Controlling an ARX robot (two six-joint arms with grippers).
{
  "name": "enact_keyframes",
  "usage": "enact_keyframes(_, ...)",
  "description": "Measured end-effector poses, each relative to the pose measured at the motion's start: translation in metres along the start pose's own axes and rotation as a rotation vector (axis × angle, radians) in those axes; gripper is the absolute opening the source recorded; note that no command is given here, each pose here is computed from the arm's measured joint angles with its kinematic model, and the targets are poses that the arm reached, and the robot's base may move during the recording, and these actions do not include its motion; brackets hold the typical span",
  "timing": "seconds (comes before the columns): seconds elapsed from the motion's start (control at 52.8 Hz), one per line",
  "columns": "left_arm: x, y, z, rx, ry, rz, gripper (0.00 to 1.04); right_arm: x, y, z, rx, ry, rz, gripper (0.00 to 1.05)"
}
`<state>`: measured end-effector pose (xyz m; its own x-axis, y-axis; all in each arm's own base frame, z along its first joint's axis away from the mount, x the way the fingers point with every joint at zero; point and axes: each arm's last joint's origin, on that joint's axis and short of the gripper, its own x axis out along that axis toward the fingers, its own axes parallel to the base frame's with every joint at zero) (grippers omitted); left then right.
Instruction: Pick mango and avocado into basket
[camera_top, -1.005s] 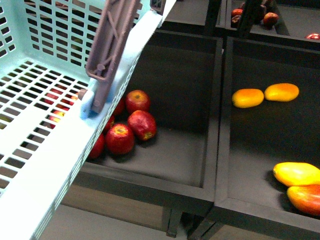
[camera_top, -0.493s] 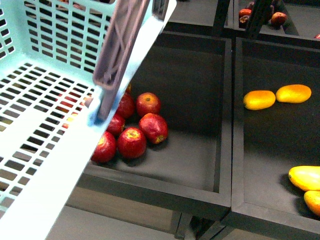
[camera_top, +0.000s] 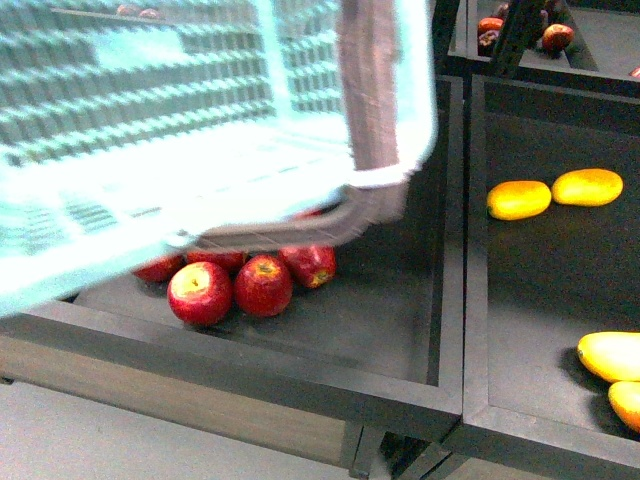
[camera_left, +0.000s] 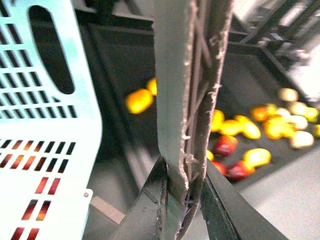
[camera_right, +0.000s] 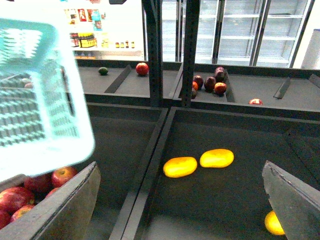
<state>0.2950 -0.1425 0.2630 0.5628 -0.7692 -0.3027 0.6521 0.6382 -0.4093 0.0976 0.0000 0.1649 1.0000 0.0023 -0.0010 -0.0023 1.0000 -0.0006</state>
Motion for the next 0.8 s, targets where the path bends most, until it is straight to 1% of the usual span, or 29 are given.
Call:
enact_keyframes(0.038, 0.01, 0.0, -0.003, -0.039, 0.057, -0.062, 0.14, 0.0, 0.0, 0.0, 0.0, 0.0, 0.0, 0.97)
enact_keyframes(0.095, 0.021, -0.001, -0.009, -0.067, 0.126, -0.122, 0.14, 0.0, 0.0, 0.0, 0.0, 0.0, 0.0, 0.97)
enact_keyframes(0.171, 0.032, -0.003, -0.017, -0.108, 0.193, -0.199, 0.14, 0.0, 0.0, 0.0, 0.0, 0.0, 0.0, 0.97)
enact_keyframes(0.284, 0.038, -0.007, -0.019, -0.159, 0.221, -0.289, 0.14, 0.0, 0.0, 0.0, 0.0, 0.0, -0.002, 0.97)
enact_keyframes(0.36, 0.039, -0.014, -0.016, -0.151, 0.242, -0.329, 0.14, 0.0, 0.0, 0.0, 0.0, 0.0, -0.002, 0.97)
enact_keyframes(0.417, 0.041, -0.02, -0.014, -0.111, 0.243, -0.346, 0.14, 0.0, 0.0, 0.0, 0.0, 0.0, -0.001, 0.97)
enact_keyframes(0.493, 0.044, -0.026, -0.011, -0.073, 0.209, -0.374, 0.14, 0.0, 0.0, 0.0, 0.0, 0.0, -0.001, 0.97)
enact_keyframes(0.664, 0.058, -0.04, -0.019, -0.078, 0.228, -0.4, 0.14, 0.0, 0.0, 0.0, 0.0, 0.0, -0.002, 0.97)
enact_keyframes(0.796, 0.06, -0.042, -0.022, -0.083, 0.239, -0.352, 0.14, 0.0, 0.0, 0.0, 0.0, 0.0, -0.002, 0.97)
